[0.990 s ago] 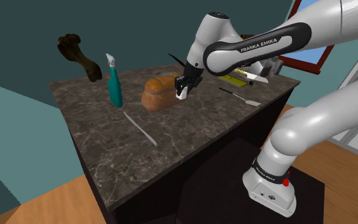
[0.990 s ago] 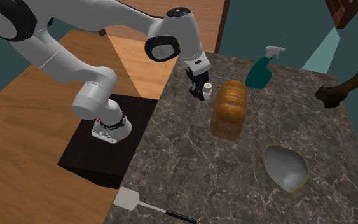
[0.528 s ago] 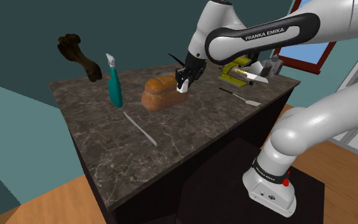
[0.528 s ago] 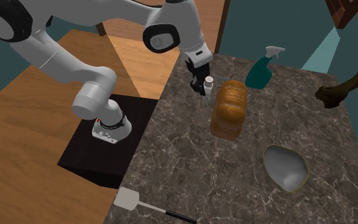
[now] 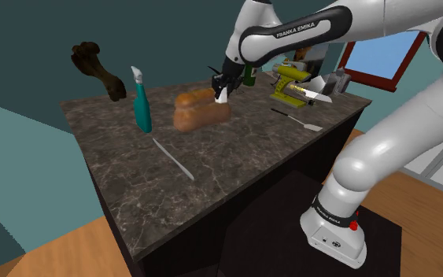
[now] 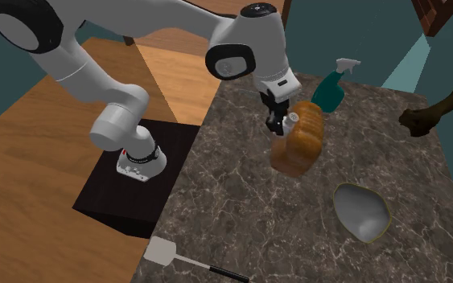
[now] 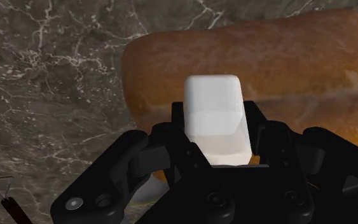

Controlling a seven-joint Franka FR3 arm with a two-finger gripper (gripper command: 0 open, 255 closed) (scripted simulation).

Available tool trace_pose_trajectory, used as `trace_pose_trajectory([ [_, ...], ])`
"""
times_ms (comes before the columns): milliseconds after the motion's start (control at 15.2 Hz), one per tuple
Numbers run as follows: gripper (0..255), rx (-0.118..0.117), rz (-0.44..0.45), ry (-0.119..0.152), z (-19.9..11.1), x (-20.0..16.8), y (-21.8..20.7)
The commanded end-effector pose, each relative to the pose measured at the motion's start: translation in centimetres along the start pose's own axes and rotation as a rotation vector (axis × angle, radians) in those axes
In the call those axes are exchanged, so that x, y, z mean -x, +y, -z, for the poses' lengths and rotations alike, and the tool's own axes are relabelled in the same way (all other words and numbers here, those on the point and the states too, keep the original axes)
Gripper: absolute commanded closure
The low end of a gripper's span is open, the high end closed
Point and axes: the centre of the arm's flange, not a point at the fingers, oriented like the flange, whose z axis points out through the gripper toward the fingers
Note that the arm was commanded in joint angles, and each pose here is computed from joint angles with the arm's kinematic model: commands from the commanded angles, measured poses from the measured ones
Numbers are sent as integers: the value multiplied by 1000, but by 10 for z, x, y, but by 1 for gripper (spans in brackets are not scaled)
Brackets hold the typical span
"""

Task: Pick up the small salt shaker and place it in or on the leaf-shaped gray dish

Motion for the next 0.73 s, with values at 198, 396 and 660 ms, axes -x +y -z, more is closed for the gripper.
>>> trace_pose_trajectory([
  [198,255,1,0,-2,-27,-58,24],
  [396,255,1,0,-2,-40,-92,38],
  [660,255,1,0,-2,-57,-138,56],
])
